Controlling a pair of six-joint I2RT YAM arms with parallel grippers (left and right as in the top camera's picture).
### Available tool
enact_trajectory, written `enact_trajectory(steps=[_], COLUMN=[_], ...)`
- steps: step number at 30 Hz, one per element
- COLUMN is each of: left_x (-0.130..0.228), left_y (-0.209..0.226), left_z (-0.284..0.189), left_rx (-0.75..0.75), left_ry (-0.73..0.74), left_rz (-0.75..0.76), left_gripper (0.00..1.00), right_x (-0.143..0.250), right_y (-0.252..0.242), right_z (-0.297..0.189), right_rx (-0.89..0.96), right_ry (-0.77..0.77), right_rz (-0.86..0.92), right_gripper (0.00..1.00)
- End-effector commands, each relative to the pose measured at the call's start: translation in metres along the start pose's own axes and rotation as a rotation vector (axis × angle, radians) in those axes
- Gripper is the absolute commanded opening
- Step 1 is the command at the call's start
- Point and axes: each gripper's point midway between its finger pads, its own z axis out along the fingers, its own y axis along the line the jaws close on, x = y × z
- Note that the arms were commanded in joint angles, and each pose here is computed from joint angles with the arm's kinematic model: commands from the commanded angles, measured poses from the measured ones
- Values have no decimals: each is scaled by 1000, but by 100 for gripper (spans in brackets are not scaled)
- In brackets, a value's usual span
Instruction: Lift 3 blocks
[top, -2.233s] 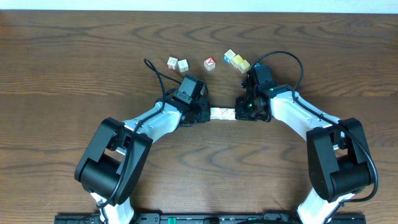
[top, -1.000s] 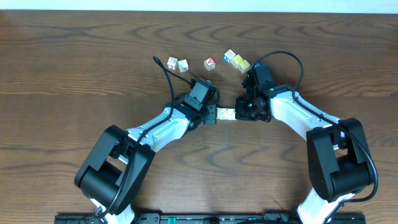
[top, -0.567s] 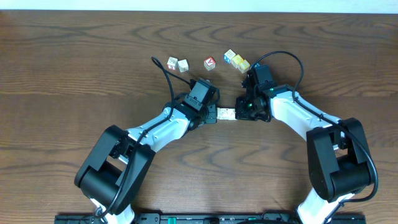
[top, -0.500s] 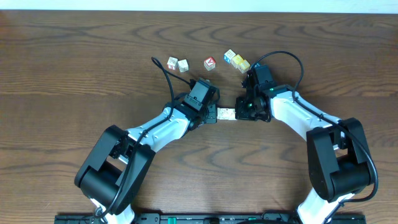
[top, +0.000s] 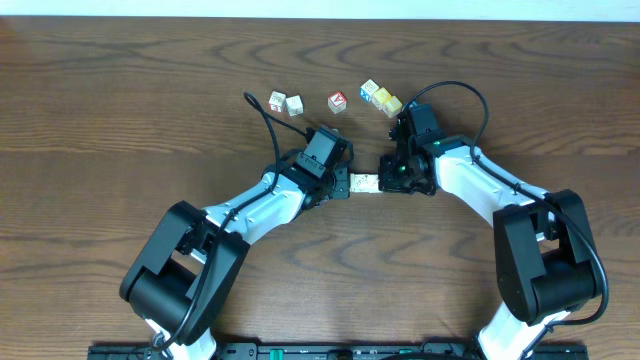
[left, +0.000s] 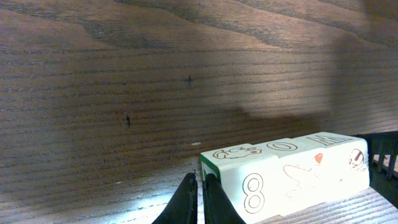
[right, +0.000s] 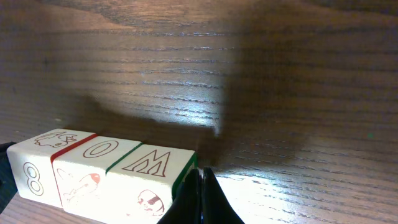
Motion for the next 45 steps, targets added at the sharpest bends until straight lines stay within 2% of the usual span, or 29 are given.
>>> enact_trajectory(steps=[1, 9, 30, 45], left_x=[-2, -2, -1, 5], left_y=[-5, -5, -6, -11], left_z=[3, 3, -2, -3], left_rx=[12, 12, 10, 52], left_ry=[3, 4, 11, 49], left_rz=[-4, -5, -5, -32], left_gripper=[7, 7, 7, 7], right_x=[-11, -12, -12, -13], right_y=[10, 20, 27, 27], right_z=[-12, -17, -16, -19], right_rx=[-4, 69, 68, -21], right_ry=[-47, -61, -70, -38], right_rz=[-14, -65, -65, -15], right_gripper=[1, 1, 1, 1])
